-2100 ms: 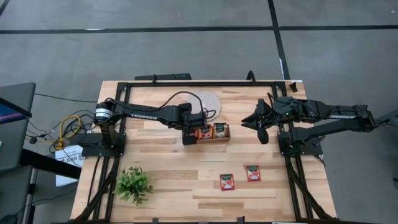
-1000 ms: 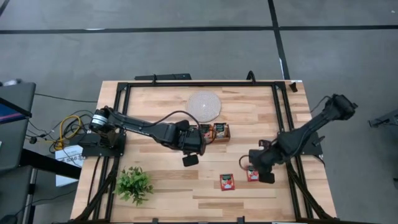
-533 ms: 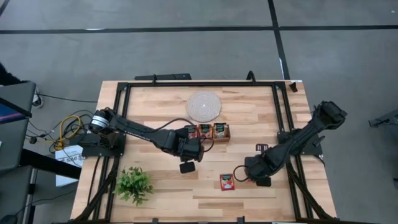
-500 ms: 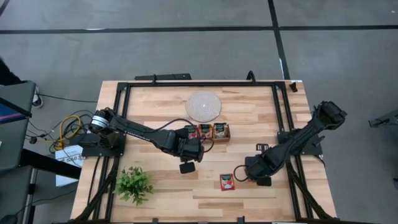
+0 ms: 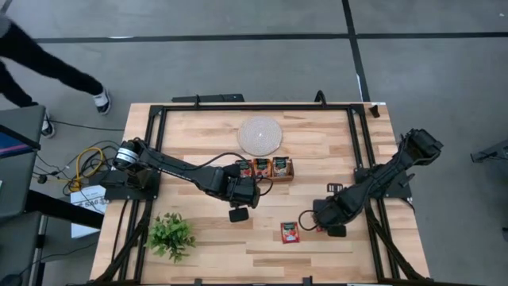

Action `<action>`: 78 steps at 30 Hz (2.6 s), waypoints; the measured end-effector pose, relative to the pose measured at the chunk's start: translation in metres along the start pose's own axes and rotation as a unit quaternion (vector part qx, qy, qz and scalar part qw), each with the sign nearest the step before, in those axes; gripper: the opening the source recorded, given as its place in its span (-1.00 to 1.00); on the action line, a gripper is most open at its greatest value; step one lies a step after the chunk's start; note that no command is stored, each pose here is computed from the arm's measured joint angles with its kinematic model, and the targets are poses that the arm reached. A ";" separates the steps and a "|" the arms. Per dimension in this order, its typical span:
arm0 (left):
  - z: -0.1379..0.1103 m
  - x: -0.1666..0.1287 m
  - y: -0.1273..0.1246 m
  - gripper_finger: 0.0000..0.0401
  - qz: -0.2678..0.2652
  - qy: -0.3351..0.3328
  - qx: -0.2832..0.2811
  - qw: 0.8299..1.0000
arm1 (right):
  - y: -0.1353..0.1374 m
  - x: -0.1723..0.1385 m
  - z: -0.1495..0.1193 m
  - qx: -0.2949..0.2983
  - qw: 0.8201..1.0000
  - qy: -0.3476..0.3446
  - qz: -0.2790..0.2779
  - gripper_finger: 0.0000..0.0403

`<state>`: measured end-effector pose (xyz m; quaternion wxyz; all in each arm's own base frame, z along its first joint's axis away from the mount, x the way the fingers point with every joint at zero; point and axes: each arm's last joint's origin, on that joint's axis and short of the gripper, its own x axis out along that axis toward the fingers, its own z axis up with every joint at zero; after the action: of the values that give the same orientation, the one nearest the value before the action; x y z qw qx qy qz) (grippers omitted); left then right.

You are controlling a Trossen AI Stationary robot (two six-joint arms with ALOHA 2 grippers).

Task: Pick & Place Tea
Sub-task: Put the red tea bag into the left section of the wooden organizer

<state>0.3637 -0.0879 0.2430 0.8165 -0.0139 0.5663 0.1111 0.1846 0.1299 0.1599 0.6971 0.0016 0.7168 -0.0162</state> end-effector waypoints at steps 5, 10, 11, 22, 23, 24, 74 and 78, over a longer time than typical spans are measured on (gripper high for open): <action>0.000 0.000 0.000 -0.57 0.003 -0.002 0.000 1.000 | 0.002 -0.001 -0.001 -0.026 1.000 -0.005 0.000 -0.38; 0.000 0.000 0.001 -0.57 0.009 -0.004 0.000 1.000 | -0.002 -0.001 -0.001 -0.013 1.000 0.006 -0.004 -0.36; 0.000 0.000 0.001 -0.57 0.009 -0.004 0.000 1.000 | -0.003 -0.001 -0.001 -0.010 1.000 0.007 -0.004 -0.37; 0.001 0.000 0.001 -0.57 0.018 -0.008 0.001 1.000 | -0.005 0.005 0.006 -0.031 0.999 -0.022 0.016 -0.29; 0.000 0.000 0.001 -0.57 0.021 -0.008 0.001 1.000 | -0.005 0.007 0.005 -0.031 0.999 -0.025 0.017 -0.29; 0.000 0.000 0.002 -0.57 0.022 -0.007 0.001 1.000 | -0.006 0.010 0.005 -0.029 0.999 -0.028 0.019 -0.29; 0.000 0.000 0.003 -0.57 0.036 -0.009 0.003 0.999 | -0.031 0.031 0.004 0.049 0.998 0.024 0.036 -1.00; 0.000 0.000 0.003 -0.57 0.036 -0.009 0.004 0.999 | -0.028 0.025 0.004 0.041 0.999 0.013 0.025 -1.00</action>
<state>0.3630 -0.0854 0.2434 0.8170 0.0108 0.5598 0.1377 0.1876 0.1014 0.1349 0.6871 0.0480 0.7244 -0.0281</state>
